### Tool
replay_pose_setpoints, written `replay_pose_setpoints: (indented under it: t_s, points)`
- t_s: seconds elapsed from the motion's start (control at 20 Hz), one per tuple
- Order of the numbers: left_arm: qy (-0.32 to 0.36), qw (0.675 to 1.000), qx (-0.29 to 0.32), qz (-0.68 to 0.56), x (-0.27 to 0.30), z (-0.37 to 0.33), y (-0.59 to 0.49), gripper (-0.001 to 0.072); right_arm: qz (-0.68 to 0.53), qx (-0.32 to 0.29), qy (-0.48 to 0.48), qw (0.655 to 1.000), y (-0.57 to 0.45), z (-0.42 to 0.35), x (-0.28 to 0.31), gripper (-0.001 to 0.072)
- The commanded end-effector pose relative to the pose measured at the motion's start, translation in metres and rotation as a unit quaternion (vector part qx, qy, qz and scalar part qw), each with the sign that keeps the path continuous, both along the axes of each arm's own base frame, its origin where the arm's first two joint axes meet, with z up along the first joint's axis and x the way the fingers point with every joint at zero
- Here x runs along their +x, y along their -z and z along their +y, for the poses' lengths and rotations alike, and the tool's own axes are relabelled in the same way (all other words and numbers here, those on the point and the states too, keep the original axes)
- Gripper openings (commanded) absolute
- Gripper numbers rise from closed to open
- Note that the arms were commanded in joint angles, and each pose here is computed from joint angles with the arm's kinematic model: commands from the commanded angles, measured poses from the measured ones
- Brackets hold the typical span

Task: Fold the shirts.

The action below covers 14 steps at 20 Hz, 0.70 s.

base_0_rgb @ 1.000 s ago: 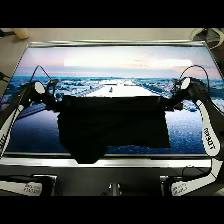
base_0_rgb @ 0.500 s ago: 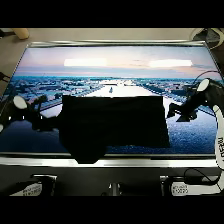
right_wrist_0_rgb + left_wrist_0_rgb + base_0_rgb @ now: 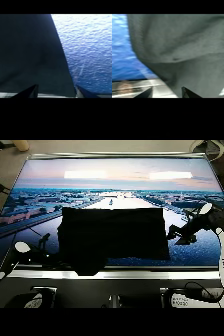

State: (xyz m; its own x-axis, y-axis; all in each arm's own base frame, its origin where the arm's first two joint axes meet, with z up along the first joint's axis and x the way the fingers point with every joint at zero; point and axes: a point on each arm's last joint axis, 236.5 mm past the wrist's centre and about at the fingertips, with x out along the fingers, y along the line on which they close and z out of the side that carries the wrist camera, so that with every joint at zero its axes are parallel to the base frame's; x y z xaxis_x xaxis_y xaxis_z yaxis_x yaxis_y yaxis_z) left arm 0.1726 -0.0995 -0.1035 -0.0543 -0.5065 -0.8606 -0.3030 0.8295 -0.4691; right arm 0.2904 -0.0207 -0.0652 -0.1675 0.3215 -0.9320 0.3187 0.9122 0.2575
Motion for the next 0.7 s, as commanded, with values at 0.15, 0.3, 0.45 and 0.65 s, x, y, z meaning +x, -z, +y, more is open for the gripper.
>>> replay_pose_setpoints:
  t_s: [0.15,0.3,0.45,0.65]
  points:
    - [-0.007,1.000,0.002,-0.003,0.004,-0.022,0.019,0.0304,0.050,0.024,0.005,0.998,0.025,0.016,-0.037,0.0559]
    - [-0.004,1.000,0.006,-0.010,0.006,-0.024,0.019,0.0033,0.056,0.028,0.012,0.998,0.040,0.021,-0.047,0.0559]
    - [0.002,1.000,0.007,-0.017,0.007,-0.023,0.017,0.0032,0.043,0.030,0.029,0.998,0.054,0.026,-0.047,0.0549]
    - [0.002,0.999,0.009,-0.044,0.014,-0.022,0.008,0.0031,0.034,0.049,0.048,0.997,0.059,0.037,-0.044,0.0130]
